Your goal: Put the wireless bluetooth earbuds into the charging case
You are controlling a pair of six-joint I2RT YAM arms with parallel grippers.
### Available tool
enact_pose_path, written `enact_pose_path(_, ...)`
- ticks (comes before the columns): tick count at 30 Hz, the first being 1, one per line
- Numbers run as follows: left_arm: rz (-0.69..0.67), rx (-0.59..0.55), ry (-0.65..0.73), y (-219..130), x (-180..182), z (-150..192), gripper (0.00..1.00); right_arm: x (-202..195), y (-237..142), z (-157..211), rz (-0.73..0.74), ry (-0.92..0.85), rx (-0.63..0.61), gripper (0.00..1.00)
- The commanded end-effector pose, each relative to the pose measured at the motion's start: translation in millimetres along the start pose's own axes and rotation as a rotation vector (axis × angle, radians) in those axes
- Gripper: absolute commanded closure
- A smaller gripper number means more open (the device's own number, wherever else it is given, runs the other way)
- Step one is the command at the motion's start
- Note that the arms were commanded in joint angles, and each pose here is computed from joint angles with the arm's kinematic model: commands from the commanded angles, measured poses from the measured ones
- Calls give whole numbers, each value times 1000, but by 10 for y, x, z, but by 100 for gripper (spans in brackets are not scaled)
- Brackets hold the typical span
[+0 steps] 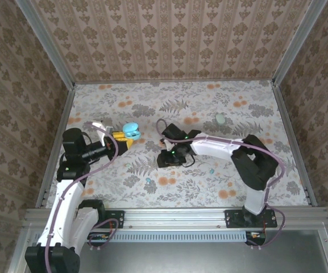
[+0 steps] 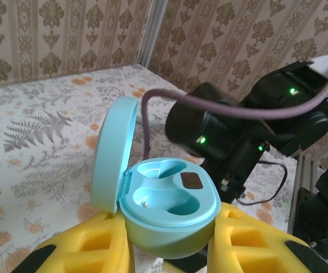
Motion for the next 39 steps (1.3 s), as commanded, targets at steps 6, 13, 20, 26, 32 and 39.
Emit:
enact_pose_path(6, -60, -28, 43, -118, -72, -289, 91, 207, 350, 142, 38, -51, 71, 61)
enact_pose_path(13, -158, -11, 70, -204, -69, -409, 91, 374, 405, 237, 95, -139, 62, 61)
enact_pose_path(20, -223, -16, 101, -265, -67, -499, 91, 418, 428, 335, 177, -203, 57, 61)
enact_pose_path(26, -272, -9, 103, -300, -48, -489, 91, 454, 462, 374, 225, -255, 57, 60)
enact_pose_path(32, -269, -9, 103, -308, -72, -479, 92, 502, 476, 371, 224, -270, 54, 59)
enact_pose_path(39, -273, -8, 100, -311, -71, -463, 91, 595, 531, 415, 224, -298, 66, 59)
Point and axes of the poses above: each hand's point on the last joint's axis, 136 mm out from that joint toward the fingers, its own y axis out along the fingers, its own x axis along the line the jaws close on, z = x × y, the point moved 6 cm from there along -y, back along the fingers, and after that the axes turned 14 degrees about y, right-handed, at the moved point
